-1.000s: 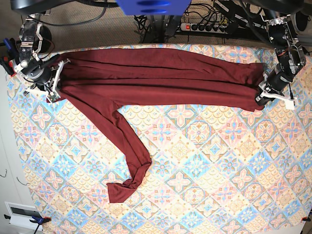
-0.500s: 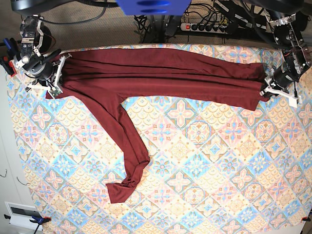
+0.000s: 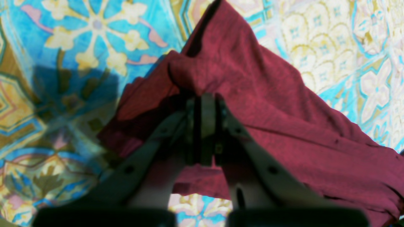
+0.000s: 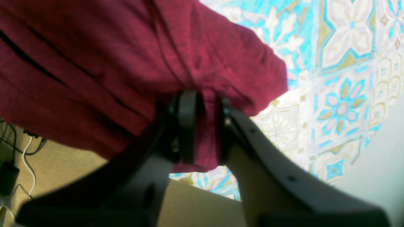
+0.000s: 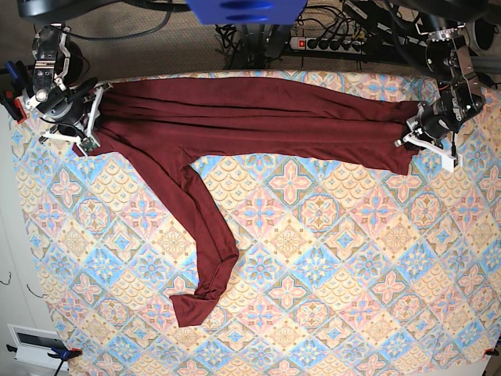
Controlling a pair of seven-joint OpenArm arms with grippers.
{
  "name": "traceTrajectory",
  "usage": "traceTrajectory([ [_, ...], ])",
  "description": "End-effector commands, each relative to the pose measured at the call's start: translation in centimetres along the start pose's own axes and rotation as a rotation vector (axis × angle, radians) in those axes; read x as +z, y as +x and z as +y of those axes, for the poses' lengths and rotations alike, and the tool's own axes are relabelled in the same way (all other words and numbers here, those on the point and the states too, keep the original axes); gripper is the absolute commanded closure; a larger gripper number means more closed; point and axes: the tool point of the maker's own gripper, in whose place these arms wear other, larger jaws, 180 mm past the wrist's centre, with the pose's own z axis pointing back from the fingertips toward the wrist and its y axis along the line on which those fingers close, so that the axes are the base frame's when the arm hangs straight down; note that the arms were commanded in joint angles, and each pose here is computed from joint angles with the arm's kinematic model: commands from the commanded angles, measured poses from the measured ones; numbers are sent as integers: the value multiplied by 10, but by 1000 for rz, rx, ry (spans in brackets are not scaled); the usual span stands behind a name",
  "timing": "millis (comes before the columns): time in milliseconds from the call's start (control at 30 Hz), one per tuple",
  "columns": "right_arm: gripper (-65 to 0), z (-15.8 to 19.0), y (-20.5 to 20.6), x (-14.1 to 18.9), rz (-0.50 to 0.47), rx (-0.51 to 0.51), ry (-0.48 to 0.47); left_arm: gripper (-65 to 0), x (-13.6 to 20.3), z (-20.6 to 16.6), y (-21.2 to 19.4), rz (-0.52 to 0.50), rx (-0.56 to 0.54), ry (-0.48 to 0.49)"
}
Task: Layout the t-shirt on the table in an organized manner, then fold the t-shirt properly
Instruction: 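Fold the grasped side edge with both grippers over toward the collar edge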
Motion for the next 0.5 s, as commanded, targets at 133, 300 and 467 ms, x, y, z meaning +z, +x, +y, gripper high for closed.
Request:
traceTrajectory([
  [133,-122,-12,7,7,-20,18,-35,-87,8,0,19,-54,-22,1],
  [300,-122,-13,12,9,-32,27,-41,-107,26,-15,41,-141,-58,-23],
  [467,-122,-14,13,9,-36,27,-43,-110,35,-30,55,-198,-81,-43],
])
